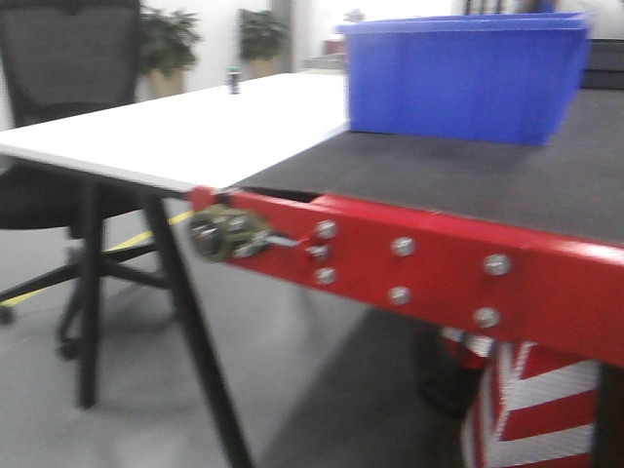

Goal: Grab orange capacitor from left shelf to right conveyor
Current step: 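Drive the base across the room toward the conveyor, capacitor held, then stop at the conveyor facing the metal tray, capacitor still held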

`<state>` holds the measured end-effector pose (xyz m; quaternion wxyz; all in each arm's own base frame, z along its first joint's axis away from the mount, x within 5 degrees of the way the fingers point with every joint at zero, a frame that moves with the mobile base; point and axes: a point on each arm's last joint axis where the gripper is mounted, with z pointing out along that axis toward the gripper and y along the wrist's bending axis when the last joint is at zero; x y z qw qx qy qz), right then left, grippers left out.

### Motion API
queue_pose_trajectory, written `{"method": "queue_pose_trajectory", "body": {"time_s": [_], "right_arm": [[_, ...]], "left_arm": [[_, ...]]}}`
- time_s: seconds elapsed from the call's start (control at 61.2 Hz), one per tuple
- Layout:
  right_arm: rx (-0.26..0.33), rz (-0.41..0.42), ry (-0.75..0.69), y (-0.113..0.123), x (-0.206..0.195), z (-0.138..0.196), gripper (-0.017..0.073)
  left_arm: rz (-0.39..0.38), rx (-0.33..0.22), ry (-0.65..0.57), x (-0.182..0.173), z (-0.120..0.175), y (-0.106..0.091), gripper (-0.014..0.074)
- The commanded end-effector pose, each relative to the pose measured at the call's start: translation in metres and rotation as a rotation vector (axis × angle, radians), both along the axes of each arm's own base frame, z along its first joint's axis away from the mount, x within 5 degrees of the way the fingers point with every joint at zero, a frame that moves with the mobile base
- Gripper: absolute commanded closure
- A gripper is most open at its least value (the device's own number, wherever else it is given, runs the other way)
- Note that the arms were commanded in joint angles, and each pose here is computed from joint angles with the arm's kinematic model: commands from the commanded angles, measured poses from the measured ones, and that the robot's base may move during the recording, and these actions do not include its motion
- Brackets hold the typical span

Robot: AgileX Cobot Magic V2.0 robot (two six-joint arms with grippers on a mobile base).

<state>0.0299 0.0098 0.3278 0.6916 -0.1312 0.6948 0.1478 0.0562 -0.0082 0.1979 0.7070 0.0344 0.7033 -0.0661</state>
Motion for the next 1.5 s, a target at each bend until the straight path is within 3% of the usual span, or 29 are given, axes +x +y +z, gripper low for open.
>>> {"method": "queue_pose_trajectory", "body": {"time_s": [0.0,1.487], "right_arm": [[0.024,-0.003,-0.103,-0.0004,-0.0012,0.0164,0.048],[0.024,-0.003,-0.104,-0.0004,-0.0012,0.0165,0.048]], "left_arm": [[0.001,-0.02,-0.103,-0.0014,0.0103,0.0005,0.072],[0.001,-0.02,-0.103,-0.0014,0.0103,0.0005,0.072]]}}
